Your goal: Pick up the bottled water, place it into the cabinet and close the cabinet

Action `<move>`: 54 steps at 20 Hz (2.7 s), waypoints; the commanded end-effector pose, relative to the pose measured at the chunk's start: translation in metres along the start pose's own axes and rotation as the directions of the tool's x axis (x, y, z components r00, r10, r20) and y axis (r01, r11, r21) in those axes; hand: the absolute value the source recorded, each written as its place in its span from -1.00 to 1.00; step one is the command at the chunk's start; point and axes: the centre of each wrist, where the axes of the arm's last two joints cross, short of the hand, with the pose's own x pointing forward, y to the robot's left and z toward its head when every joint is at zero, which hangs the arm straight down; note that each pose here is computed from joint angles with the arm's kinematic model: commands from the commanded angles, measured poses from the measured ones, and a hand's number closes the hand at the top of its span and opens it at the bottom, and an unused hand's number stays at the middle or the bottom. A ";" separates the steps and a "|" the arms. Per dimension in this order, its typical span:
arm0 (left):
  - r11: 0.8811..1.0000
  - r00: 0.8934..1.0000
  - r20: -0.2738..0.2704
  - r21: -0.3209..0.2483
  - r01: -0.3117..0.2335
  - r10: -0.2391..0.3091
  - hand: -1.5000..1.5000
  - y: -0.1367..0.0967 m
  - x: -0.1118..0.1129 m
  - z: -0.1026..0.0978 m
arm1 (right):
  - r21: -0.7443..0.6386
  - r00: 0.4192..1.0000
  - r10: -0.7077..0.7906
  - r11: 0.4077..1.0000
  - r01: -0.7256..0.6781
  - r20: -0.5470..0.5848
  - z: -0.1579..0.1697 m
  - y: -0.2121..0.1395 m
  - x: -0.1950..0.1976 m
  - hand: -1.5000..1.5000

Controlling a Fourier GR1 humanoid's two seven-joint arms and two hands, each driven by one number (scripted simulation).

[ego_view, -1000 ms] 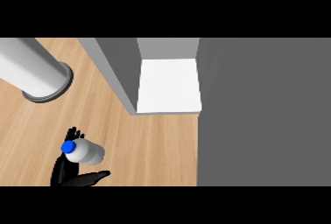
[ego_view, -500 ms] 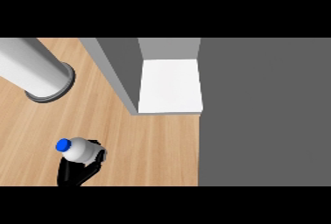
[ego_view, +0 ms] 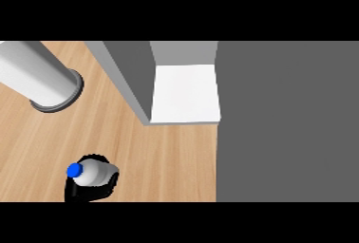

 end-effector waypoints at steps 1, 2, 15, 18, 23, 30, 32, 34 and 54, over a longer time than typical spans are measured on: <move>0.993 0.993 -0.008 -0.039 -0.115 0.115 1.00 -0.038 -0.021 0.009 | 0.002 0.999 0.010 1.000 -0.010 0.048 0.001 -0.002 0.020 -1.00; 0.993 0.995 -0.005 -0.058 -0.100 0.100 1.00 -0.046 -0.014 -0.010 | 0.008 0.999 -0.009 1.000 0.008 0.051 0.000 0.003 0.022 -1.00; 0.968 0.985 -0.029 -0.184 -0.171 0.169 1.00 -0.109 0.013 -0.034 | 0.010 0.999 -0.028 1.000 0.028 0.023 0.000 0.006 0.018 -1.00; 0.965 0.984 -0.060 -0.193 -0.177 0.168 1.00 -0.139 0.027 -0.038 | -0.016 0.999 -0.033 0.999 0.033 0.033 -0.003 0.004 0.018 -1.00; 0.969 0.994 0.001 -0.224 -0.107 0.110 1.00 -0.185 0.055 -0.051 | -0.010 0.998 -0.048 0.999 0.049 0.044 0.004 0.001 0.018 -1.00; 0.967 0.998 0.060 -0.253 0.012 0.003 1.00 -0.252 0.089 -0.067 | -0.011 0.999 -0.036 0.999 0.036 0.040 -0.002 -0.011 0.015 -1.00; 0.973 0.999 0.047 -0.228 0.030 -0.019 1.00 -0.258 0.091 -0.085 | -0.010 0.998 -0.034 0.999 0.035 0.046 0.002 -0.007 0.012 -1.00; 0.972 0.997 0.047 -0.222 0.074 -0.065 1.00 -0.273 0.099 -0.098 | -0.015 0.998 -0.015 1.000 0.016 0.060 0.002 -0.007 0.019 -1.00; 0.890 0.891 0.030 -0.045 0.455 -0.454 1.00 -0.284 0.115 -0.192 | 0.011 0.996 -0.013 1.000 0.012 0.087 -0.005 -0.018 0.007 -1.00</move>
